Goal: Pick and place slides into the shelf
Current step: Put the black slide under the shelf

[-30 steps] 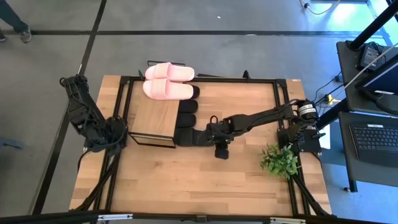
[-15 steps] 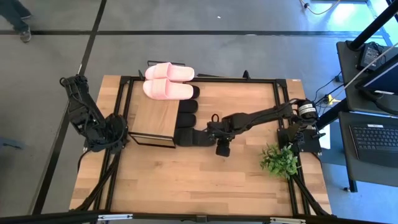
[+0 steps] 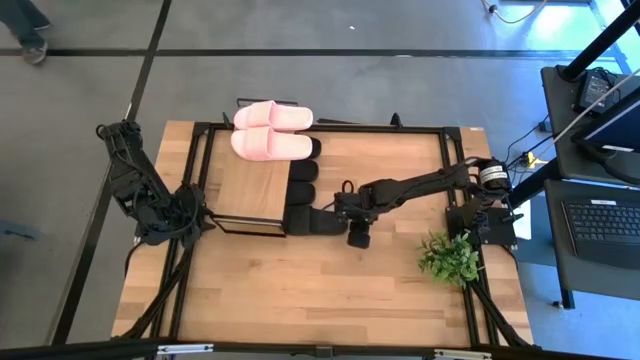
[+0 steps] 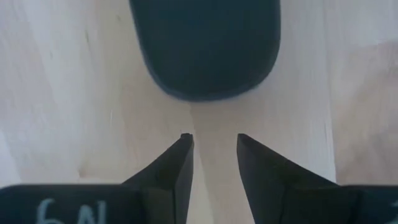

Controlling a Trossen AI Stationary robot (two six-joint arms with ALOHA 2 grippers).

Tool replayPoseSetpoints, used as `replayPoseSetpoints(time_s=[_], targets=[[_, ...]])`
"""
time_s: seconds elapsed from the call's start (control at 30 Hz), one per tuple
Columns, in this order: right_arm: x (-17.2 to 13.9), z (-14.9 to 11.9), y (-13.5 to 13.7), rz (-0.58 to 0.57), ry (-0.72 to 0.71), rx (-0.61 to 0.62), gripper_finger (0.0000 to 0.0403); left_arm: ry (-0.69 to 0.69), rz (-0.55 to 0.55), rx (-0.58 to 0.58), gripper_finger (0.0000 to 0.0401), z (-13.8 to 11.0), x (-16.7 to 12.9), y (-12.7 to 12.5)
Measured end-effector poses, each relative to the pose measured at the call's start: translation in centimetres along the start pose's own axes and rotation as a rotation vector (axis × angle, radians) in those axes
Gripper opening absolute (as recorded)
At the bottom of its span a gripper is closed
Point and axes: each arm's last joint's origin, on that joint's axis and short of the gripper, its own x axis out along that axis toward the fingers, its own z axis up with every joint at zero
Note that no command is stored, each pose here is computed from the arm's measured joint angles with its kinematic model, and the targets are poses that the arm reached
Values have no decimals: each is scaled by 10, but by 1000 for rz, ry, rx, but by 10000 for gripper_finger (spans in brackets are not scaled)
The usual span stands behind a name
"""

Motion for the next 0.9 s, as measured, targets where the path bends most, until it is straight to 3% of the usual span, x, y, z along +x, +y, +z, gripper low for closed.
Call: replayPoseSetpoints(time_s=[0.33,0.6,0.9], targets=[[22,-7,-7,13,-68,5,125,-10,1,-1,217,0,0,0],[27,5,-4,52,-205,1,125,-27,-1,-5,217,1,0,-1],[42,8,-3,65,-209,18,125,-30,-2,-6,217,1,0,-1]])
